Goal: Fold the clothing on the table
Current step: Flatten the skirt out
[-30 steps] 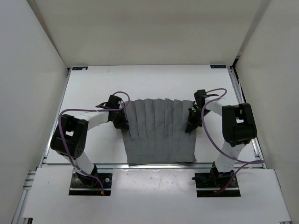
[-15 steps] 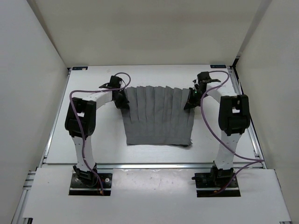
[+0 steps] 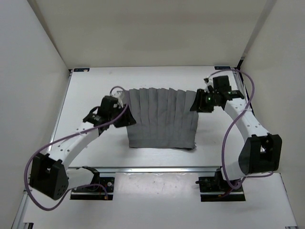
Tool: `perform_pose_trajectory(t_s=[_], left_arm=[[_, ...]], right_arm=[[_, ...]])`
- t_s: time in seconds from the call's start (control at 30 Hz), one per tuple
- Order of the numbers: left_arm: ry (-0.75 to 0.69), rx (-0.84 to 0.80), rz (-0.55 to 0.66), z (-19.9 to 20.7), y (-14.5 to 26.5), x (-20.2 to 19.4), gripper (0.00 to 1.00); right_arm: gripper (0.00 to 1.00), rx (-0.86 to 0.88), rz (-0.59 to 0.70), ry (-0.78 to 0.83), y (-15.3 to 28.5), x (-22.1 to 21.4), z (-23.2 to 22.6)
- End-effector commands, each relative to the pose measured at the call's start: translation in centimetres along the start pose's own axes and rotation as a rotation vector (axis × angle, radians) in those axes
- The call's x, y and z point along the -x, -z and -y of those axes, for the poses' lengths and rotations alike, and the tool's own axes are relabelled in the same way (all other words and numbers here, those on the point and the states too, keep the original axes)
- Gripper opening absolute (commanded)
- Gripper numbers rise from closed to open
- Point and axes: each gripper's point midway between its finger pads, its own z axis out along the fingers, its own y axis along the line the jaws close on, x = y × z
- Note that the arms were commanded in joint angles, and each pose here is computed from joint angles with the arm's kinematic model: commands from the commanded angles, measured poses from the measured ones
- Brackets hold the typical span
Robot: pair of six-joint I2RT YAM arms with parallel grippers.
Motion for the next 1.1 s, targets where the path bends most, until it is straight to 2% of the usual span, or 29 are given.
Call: perform_pose_trajectory(t_s=[0.0, 0.03, 0.07, 0.1, 0.13, 0.17, 0.2, 0.3, 0.57, 0.7, 0.83, 1.0, 1.07], left_arm=[[0.058, 0.099, -0.121, -3.3, 0.5, -6.1, 0.57], [0.057, 0.096, -0.126, -3.6, 1.2, -6.8, 0.57], [0.065, 0.089, -0.145, -4.0, 1.6, -7.9, 0.59], [0.07, 0.101, -0.159, -4.8, 1.8, -9.0, 0.6], [0.079, 0.103, -0.155, -5.1, 2.1, -9.3, 0.6], [0.092, 0.095, -0.154, -5.6, 2.1, -9.9, 0.61], [0.106, 0.099, -0.178, -6.2, 2.0, -11.0, 0.62], [0.142, 0.059, -0.155, -6.4, 1.4, -11.1, 0.68], [0.217, 0.023, -0.202, -5.7, -1.0, -13.7, 0.66], [0.225, 0.032, -0.196, -5.7, -1.6, -13.8, 0.58], [0.223, 0.036, -0.186, -5.7, -2.3, -13.6, 0.45], [0.219, 0.055, -0.204, -5.5, -3.1, -13.8, 0.41], [0.209, 0.051, -0.209, -5.2, -3.3, -13.8, 0.31]], right_arm=[[0.52, -0.068, -0.161, -0.066, -0.2, -6.4, 2.1], [0.53, -0.066, -0.186, -0.096, 0.0, -7.9, 2.2], [0.58, -0.065, -0.189, -0.106, 0.3, -8.9, 2.4], [0.58, -0.063, -0.192, -0.124, 0.5, -9.4, 2.4], [0.64, -0.059, -0.19, -0.136, 0.7, -10.1, 2.6], [0.65, -0.06, -0.183, -0.15, 1.0, -10.4, 2.6], [0.65, -0.064, -0.21, -0.165, 0.8, -11.6, 3.0], [0.66, -0.068, -0.243, -0.196, 0.9, -13.1, 3.5], [0.66, -0.094, -0.252, -0.216, 0.5, -14.6, 4.2], [0.65, -0.099, -0.25, -0.231, 0.8, -15.0, 4.3], [0.65, -0.095, -0.226, -0.23, 1.0, -14.8, 4.6], [0.65, -0.075, -0.232, -0.23, 0.7, -15.5, 4.1], [0.65, -0.07, -0.236, -0.247, 0.3, -16.1, 4.0]])
